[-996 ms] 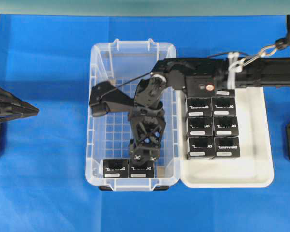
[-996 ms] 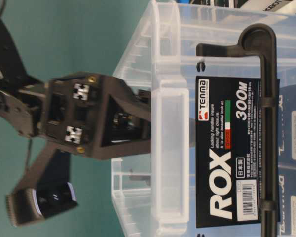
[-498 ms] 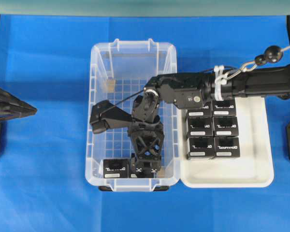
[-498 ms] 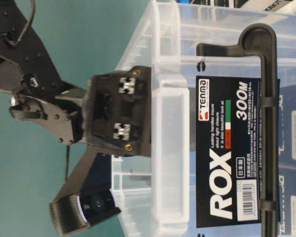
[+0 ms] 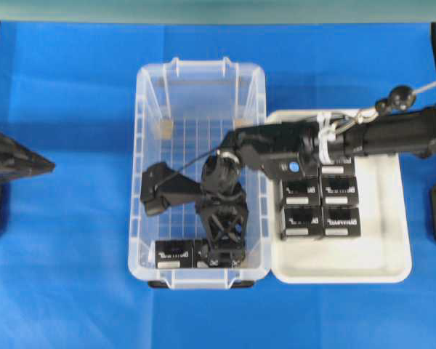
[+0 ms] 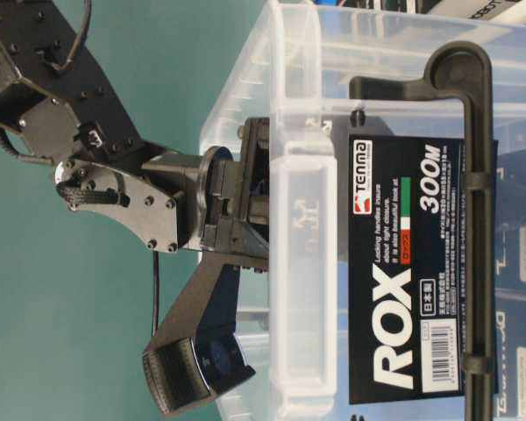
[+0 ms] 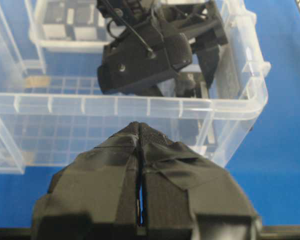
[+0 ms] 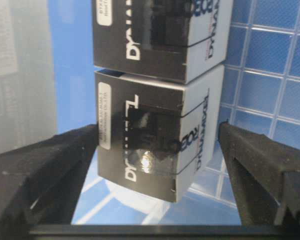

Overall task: Pick the box from inside the plastic case
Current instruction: 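Close the right gripper on the black box and lift it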

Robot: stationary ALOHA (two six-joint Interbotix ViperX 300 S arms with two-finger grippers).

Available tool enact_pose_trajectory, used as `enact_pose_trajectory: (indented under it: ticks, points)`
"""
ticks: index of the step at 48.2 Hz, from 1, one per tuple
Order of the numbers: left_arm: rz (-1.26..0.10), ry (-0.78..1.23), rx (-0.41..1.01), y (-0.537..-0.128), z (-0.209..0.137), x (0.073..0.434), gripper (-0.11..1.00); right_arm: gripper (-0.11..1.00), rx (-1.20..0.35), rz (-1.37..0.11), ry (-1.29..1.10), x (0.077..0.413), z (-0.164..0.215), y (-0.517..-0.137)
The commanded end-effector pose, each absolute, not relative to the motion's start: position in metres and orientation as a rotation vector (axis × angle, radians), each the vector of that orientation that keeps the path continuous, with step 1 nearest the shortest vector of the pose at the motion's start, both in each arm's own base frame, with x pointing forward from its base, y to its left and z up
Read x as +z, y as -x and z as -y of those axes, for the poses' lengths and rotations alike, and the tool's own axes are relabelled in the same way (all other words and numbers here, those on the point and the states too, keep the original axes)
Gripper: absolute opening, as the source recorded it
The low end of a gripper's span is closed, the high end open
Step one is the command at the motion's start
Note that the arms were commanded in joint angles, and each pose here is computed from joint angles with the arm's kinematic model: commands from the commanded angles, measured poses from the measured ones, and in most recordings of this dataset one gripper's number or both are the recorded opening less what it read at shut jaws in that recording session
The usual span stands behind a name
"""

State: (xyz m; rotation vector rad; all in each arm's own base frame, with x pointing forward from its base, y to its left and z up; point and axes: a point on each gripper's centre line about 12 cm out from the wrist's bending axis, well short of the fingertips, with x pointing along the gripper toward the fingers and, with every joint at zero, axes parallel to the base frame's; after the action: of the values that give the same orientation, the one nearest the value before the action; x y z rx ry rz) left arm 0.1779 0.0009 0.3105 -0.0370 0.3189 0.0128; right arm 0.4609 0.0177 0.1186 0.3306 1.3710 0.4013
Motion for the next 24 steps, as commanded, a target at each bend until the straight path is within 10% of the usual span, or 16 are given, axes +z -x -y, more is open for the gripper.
enact_pose_trajectory:
  ticks: [1, 24]
  points:
    - [-0.293, 0.033, 0.017, -0.179, -0.002, 0.321, -0.04, 0.99, 0.376, -1.394, -0.321, 0.107, -0.006, -0.457]
    - [-0.287, 0.034, 0.02, -0.178, -0.002, 0.322, -0.04, 0.99, 0.317, -1.37, -0.289, 0.117, 0.028, -0.463]
